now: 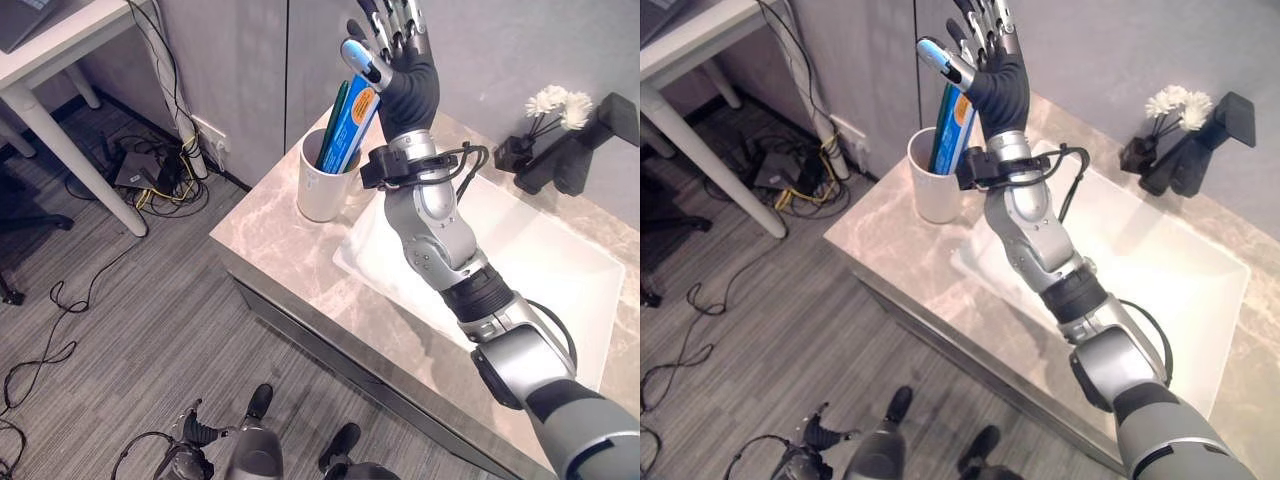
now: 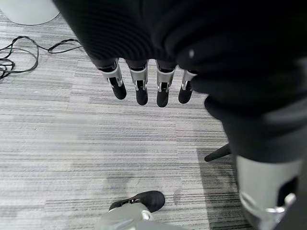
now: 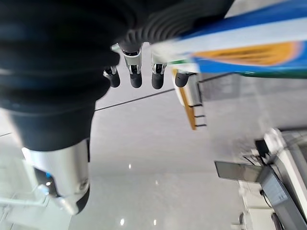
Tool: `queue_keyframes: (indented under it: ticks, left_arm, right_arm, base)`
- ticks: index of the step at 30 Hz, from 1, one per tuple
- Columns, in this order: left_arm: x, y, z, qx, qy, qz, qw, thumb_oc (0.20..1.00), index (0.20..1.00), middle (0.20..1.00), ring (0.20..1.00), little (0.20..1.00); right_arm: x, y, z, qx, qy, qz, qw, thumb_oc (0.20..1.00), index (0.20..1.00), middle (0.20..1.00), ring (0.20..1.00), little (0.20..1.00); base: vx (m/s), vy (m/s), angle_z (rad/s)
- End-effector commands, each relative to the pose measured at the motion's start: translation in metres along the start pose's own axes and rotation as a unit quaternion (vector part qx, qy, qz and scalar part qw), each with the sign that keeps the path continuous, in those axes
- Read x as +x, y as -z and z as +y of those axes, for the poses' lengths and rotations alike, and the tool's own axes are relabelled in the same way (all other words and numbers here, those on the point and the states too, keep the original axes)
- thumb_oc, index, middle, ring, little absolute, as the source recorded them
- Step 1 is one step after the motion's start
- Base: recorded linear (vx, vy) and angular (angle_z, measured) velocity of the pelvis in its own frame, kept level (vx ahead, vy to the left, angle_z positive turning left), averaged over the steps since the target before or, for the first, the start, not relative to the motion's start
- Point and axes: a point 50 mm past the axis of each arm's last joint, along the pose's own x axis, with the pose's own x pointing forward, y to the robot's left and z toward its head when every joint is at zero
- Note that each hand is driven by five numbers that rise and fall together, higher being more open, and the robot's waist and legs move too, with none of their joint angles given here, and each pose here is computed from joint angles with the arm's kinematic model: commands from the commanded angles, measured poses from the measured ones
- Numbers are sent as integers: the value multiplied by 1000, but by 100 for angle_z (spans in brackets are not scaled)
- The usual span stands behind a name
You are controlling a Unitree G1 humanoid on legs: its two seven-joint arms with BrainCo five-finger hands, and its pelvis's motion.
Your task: Put brush and paste in cup on sink, flatten towel.
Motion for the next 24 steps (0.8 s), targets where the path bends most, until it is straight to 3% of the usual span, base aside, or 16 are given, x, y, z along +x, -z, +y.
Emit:
queue_keyframes:
  ticks: [1,4,9,13,14,17,18,20,23,24]
  left_arm:
    - [-4,26,1,5,-5,58,998,1000,1000,1000,1000,1000]
    - [-10,36,-12,-14,24,95,995,1000,1000,1000,1000,1000]
    - [-20,48,-29,-26,64,132,989,1000,1000,1000,1000,1000]
    - [-24,46,-41,-66,98,138,983,1000,1000,1000,1000,1000]
    - [-22,39,-43,-79,108,129,983,1000,1000,1000,1000,1000]
    - [-19,36,-40,-76,109,121,984,1000,1000,1000,1000,1000]
    - [-16,31,-37,-84,106,108,985,1000,1000,1000,1000,1000]
    - [-15,29,-36,-85,111,102,985,1000,1000,1000,1000,1000]
    - [-18,33,-40,-91,115,113,983,1000,1000,1000,1000,1000]
    - [-21,38,-42,-99,117,129,980,1000,1000,1000,1000,1000]
  right_arm:
    - [14,-32,-5,-77,2,-73,994,1000,1000,1000,1000,1000]
    - [8,-45,-24,-140,33,-99,985,1000,1000,1000,1000,1000]
    - [-9,-52,-53,-159,95,-111,976,1000,1000,1000,1000,1000]
    - [-36,-70,-90,-283,137,-121,942,1000,1000,1000,1000,1000]
    - [-66,-83,-123,-358,203,-119,904,1000,1000,1000,1000,1000]
    - [-95,-97,-144,-410,251,-117,869,1000,1000,1000,1000,1000]
    - [-131,-118,-173,-487,322,-108,805,1000,1000,1000,1000,1000]
    - [-159,-135,-196,-560,371,-87,736,1000,1000,1000,1000,1000]
    - [-193,-138,-218,-573,438,-46,692,1000,1000,1000,1000,1000]
    - [-221,-135,-228,-590,459,6,664,1000,1000,1000,1000,1000]
  base:
    - [30,48,-24]
    - [18,39,-30]
    - [23,39,-49]
    - [22,16,-52]
    - [24,-21,-52]
    - [17,-44,-27]
    - [27,-39,-22]
    - [32,-30,-17]
    - [-11,-3,-40]
    - [-41,-6,-72]
